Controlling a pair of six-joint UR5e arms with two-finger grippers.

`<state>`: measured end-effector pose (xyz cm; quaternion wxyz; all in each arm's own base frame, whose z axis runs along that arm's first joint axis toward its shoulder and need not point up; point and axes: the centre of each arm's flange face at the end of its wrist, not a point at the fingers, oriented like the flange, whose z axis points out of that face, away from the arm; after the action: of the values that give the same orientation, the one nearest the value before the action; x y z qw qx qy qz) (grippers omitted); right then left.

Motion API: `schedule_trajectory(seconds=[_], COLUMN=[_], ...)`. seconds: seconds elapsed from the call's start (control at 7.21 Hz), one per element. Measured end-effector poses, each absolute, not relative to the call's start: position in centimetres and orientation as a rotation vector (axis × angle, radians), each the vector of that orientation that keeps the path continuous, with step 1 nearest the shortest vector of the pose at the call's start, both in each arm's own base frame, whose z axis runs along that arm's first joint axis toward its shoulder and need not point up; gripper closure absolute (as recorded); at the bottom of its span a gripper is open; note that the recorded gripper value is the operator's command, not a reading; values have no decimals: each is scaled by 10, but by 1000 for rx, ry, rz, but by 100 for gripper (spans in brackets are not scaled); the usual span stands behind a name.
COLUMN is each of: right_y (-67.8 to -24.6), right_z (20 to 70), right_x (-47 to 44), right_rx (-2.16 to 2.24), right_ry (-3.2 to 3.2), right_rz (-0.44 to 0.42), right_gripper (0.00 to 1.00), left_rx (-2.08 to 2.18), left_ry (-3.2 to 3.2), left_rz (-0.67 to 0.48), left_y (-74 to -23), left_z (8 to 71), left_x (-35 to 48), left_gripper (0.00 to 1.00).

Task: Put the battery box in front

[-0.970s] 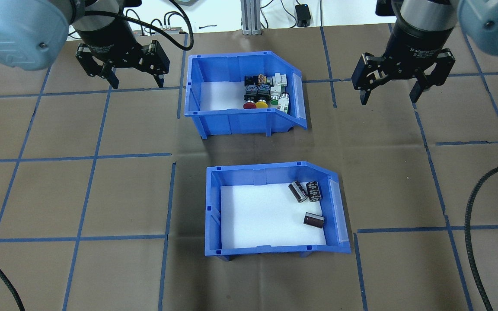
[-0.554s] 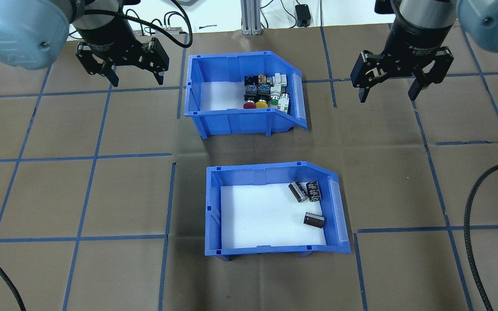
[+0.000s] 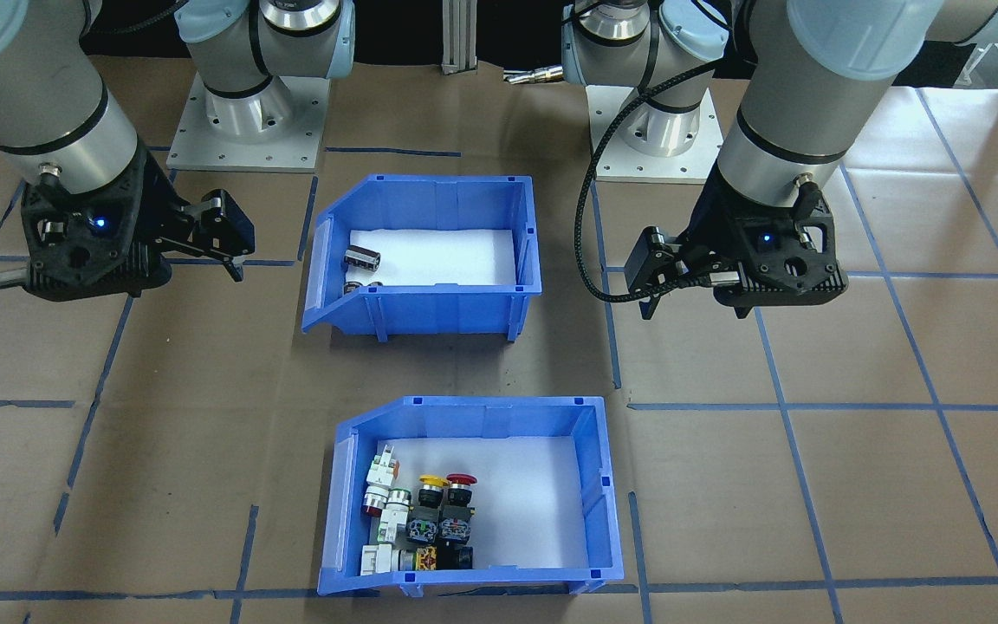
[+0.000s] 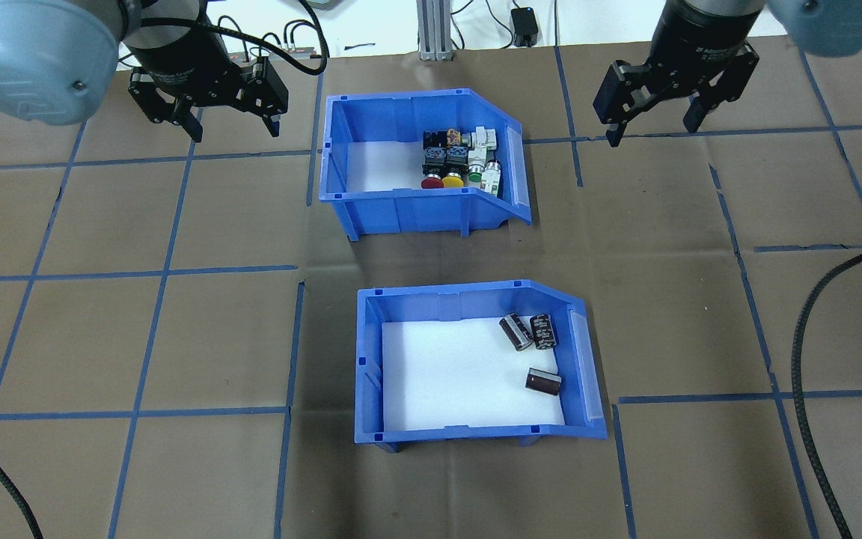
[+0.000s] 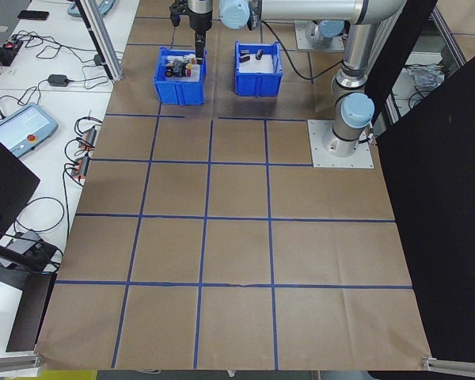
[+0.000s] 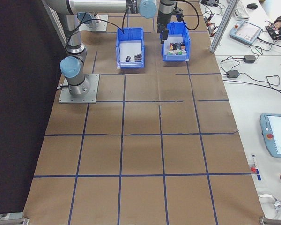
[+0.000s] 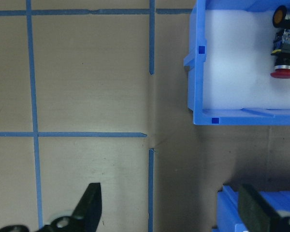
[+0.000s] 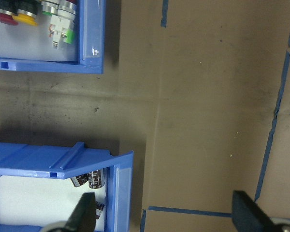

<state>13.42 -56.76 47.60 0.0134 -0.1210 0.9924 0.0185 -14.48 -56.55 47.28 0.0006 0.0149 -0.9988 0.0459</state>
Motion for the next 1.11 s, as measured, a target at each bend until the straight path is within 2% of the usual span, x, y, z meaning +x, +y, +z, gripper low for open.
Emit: schedule_trajectory(seconds=[0.28,0.55,0.83,1.11], right_y=[-597,-617,-619,-615], right_z=[473,468,462,450], right_x=[173,219,252,290], right_rx=[-661,-1010,-1390,-1668], right_ry=[3039,2944,2788,2632], right_rz=[37,21,-2,-23], right_gripper=[0,0,0,0], left_rx=[230,710,1268,1643], left_ry=[-3126,-3053,-2868,-2620], left_rz=[136,60,-26,-171], left_y=[-562,-534,-479,-417], left_z=[471,454,428,401], left_x=[-147,-154,-161,-188], left_gripper=[0,0,0,0])
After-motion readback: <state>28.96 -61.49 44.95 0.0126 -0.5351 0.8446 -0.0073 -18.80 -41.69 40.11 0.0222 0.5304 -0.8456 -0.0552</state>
